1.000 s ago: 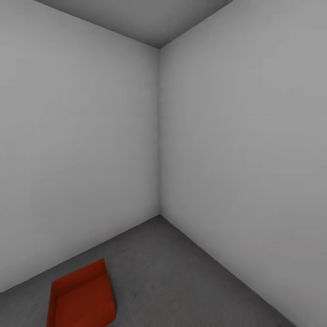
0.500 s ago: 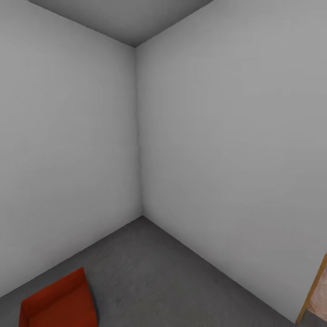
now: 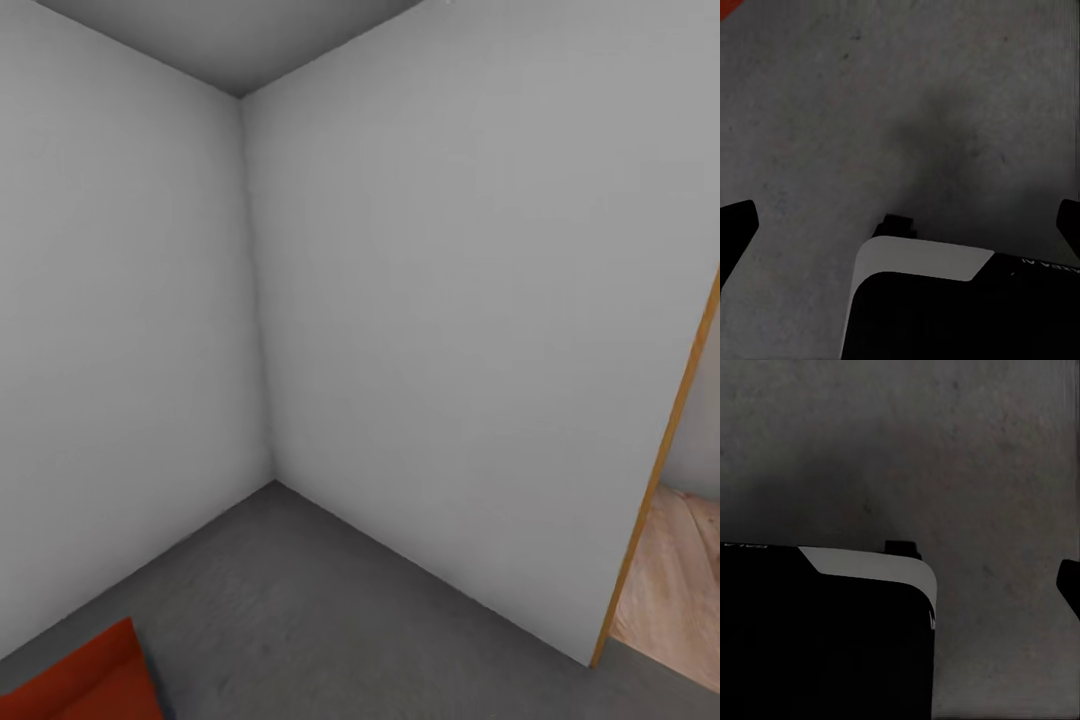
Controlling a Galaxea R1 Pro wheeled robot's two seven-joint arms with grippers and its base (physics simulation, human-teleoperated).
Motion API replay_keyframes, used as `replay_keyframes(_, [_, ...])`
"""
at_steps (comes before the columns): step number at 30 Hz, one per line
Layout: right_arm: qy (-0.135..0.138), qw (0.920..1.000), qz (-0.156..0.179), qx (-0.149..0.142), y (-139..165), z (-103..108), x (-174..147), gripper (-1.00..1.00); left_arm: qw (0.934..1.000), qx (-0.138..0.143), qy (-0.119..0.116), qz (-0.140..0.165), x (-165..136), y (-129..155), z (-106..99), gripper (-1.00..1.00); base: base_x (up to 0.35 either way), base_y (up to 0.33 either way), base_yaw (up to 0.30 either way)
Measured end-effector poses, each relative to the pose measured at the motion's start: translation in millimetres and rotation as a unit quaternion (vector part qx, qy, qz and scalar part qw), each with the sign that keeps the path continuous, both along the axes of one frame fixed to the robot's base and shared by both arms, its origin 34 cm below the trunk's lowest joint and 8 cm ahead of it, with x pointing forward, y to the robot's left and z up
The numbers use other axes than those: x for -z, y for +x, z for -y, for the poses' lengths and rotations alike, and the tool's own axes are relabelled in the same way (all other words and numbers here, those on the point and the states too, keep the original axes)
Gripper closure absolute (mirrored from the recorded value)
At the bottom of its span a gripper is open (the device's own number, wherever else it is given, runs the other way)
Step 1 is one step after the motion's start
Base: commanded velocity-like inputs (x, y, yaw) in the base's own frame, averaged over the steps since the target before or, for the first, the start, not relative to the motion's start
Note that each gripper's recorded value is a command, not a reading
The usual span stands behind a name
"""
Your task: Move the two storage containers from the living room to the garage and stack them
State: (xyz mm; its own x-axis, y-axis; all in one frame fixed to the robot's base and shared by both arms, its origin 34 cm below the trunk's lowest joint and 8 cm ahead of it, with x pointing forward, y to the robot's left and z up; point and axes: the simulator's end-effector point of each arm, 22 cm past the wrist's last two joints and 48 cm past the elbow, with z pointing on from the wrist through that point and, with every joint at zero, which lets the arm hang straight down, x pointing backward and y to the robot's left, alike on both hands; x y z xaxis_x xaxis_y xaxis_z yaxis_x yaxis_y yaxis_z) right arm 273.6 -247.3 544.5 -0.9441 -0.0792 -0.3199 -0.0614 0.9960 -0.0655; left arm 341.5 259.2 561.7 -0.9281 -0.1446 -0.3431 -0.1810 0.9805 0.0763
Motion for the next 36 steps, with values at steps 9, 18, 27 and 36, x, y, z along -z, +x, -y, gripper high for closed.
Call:
replay_keyframes(9, [0.005,1.0,0.0,0.004,-0.6,-1.4,0.2,-1.0,1.0,0.0,0.0,0.0,0.0,0.1,0.0,-1.0,0.0,0.0,-0.299])
replay_keyframes(18, [0.008,0.9999,0.006,0.004,2.0,-3.5,-0.7,-1.0,1.0,0.0,0.0,0.001,-0.2,0.5,0.0,-1.0,0.0,0.0,-0.3])
replay_keyframes(27, [0.009,0.9999,0.009,0.005,3.2,-4.0,-1.1,-1.0,1.0,0.0,0.0,0.0,-0.1,0.3,0.0,-1.0,0.0,0.0,-0.3])
replay_keyframes(36, [0.009,0.9999,0.009,0.005,3.3,-4.2,-1.2,-1.0,1.0,0.0,0.0,0.0,0.0,0.0,-0.1,-1.0,0.0,0.0,-0.3])
